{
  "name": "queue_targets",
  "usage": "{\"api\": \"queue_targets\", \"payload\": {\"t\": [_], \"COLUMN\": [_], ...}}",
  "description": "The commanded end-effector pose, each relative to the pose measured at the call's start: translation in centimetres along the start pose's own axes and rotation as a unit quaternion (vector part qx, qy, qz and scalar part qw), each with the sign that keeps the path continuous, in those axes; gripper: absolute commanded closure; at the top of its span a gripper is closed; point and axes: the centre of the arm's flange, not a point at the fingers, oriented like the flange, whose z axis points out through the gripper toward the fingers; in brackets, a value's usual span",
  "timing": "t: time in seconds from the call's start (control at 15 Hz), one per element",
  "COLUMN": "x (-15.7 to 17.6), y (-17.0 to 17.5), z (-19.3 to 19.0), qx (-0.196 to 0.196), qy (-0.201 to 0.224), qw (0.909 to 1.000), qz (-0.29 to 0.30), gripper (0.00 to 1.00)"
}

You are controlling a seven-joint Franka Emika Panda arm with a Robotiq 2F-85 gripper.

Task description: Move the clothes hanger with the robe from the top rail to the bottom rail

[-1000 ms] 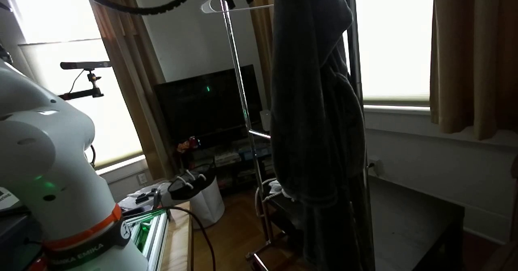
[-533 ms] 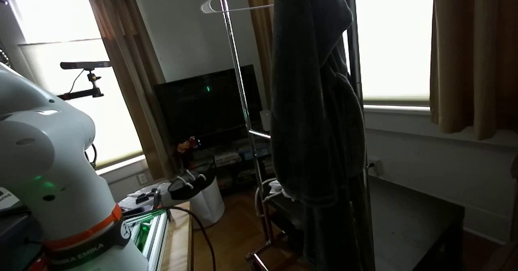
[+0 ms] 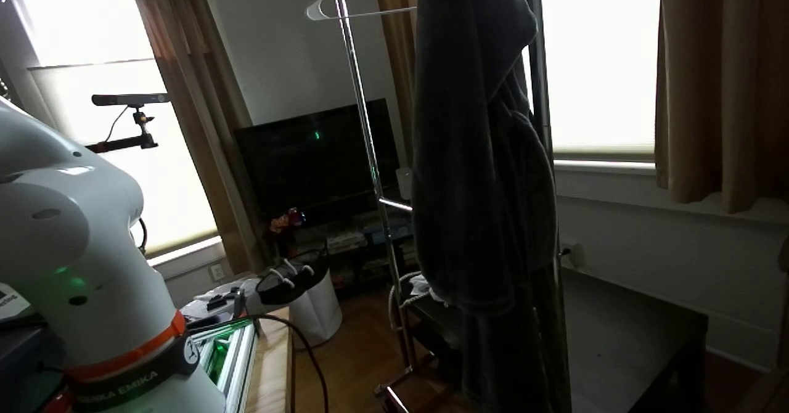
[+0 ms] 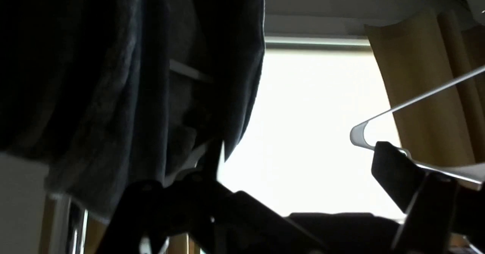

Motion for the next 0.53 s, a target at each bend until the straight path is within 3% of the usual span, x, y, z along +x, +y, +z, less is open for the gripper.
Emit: {"api": "queue_targets", "payload": {"t": [0.0, 0.2, 0.47], "x": [1.8, 2.4, 1.3], "y": [0.5, 2.7, 7.6], "z": [-5.6, -7.6, -6.9], "qx": [-0.009, -0.083, -0.144], "qy": [0.060, 0.069, 0.026], "qw": [0.9976, 0.9942, 0.9891], "qz": [-0.031, 0.003, 0.018], "gripper": [0.00, 0.00, 0.00]}}
